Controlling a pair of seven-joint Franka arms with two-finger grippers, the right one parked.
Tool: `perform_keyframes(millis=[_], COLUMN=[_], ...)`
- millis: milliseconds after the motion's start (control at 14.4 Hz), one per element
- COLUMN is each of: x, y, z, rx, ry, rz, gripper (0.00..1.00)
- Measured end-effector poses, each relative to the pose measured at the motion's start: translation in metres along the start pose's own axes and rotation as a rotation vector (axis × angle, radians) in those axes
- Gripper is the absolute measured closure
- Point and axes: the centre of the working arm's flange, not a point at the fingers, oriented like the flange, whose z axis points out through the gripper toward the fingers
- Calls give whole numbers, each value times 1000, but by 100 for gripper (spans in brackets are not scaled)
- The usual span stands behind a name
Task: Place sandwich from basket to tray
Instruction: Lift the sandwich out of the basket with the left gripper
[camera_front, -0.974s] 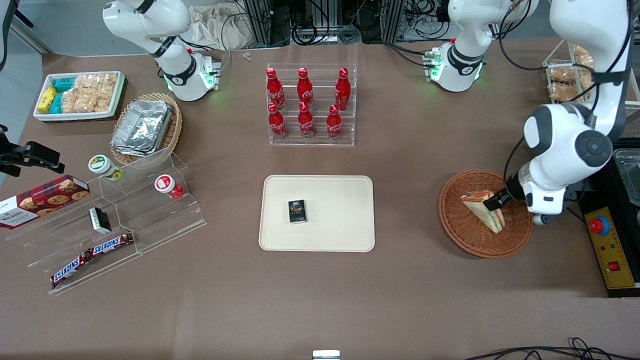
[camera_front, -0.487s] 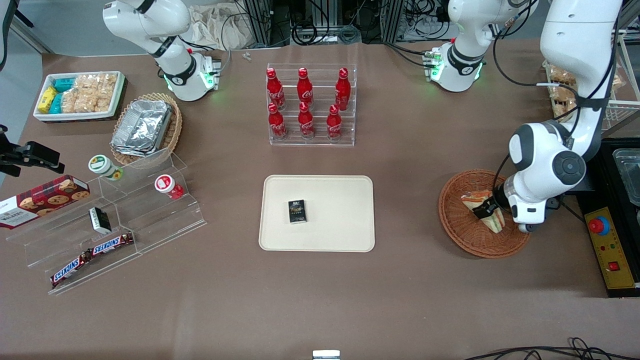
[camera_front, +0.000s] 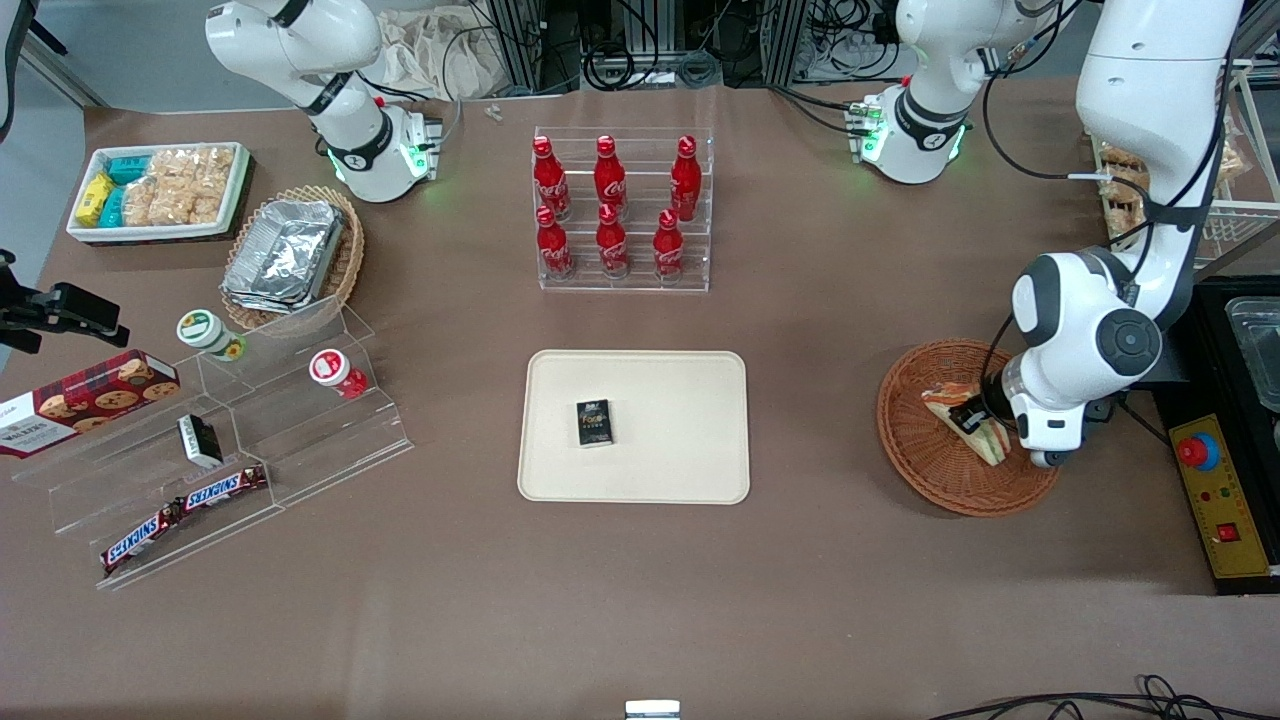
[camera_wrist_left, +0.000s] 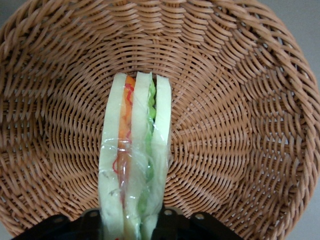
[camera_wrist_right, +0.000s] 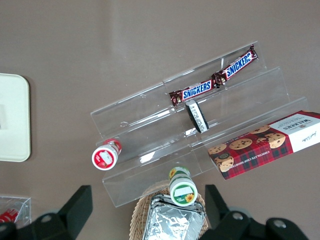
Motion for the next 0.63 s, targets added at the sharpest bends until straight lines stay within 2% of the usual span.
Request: perform_keyframes(millis=[70, 278, 417, 626], x=[0, -1, -6, -27], y=[1, 6, 9, 17], z=[-3, -42, -93, -161], rx=[-4, 1, 11, 26], ry=[4, 2, -6, -22], rz=[3, 43, 112, 266], gripper=[76, 77, 77, 83])
